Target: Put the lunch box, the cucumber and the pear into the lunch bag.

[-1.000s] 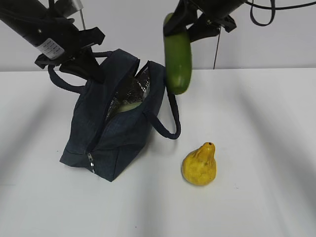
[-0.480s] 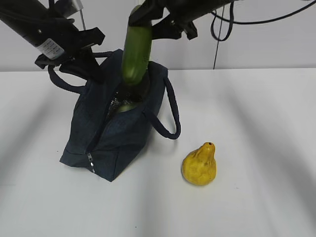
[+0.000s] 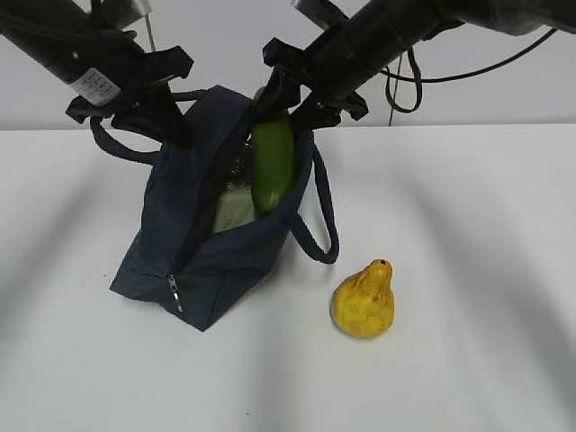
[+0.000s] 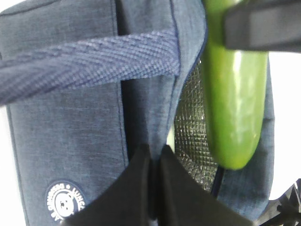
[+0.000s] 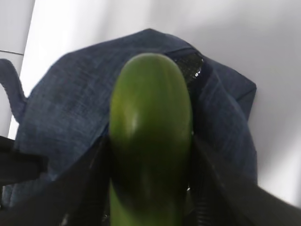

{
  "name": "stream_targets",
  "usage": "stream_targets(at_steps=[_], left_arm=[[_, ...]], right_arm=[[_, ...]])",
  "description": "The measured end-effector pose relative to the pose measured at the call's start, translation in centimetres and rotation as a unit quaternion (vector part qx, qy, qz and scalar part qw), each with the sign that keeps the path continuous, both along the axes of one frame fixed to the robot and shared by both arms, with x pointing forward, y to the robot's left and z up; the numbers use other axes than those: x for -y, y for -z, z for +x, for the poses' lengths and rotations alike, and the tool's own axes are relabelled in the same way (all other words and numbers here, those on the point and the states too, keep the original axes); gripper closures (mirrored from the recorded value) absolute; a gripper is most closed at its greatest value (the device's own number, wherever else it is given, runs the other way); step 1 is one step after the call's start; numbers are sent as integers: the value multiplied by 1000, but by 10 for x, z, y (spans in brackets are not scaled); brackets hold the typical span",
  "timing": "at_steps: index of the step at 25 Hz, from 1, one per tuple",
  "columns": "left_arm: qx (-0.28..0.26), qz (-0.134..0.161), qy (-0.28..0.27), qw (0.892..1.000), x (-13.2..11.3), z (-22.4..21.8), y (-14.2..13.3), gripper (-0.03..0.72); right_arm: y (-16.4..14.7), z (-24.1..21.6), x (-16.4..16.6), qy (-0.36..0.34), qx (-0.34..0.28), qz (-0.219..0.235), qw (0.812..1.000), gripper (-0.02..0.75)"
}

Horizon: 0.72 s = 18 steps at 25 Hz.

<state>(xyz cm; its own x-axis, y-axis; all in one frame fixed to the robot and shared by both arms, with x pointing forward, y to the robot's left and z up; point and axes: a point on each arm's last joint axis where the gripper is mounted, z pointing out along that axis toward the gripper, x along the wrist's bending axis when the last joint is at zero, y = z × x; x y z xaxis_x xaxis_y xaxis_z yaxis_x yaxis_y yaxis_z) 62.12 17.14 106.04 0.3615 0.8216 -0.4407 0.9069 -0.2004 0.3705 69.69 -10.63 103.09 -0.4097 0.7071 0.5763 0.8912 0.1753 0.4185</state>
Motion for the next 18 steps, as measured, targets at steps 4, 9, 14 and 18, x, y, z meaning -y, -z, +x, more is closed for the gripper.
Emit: stream_targets(at_steps=[4, 9, 14, 18], left_arm=[[6, -17, -9, 1000, 2, 2, -2, 683], [7, -26, -12, 1000, 3, 2, -3, 683], [13, -26, -16, 999, 2, 4, -3, 683], [15, -26, -15, 999, 2, 4, -4, 683]], right_arm=[[14, -5, -11, -17, -34, -7, 999, 378], [19, -10, -27, -30, -58, 19, 998, 378], [13, -8, -33, -14, -59, 67, 996, 365], [11, -8, -35, -10, -62, 82, 995, 216]])
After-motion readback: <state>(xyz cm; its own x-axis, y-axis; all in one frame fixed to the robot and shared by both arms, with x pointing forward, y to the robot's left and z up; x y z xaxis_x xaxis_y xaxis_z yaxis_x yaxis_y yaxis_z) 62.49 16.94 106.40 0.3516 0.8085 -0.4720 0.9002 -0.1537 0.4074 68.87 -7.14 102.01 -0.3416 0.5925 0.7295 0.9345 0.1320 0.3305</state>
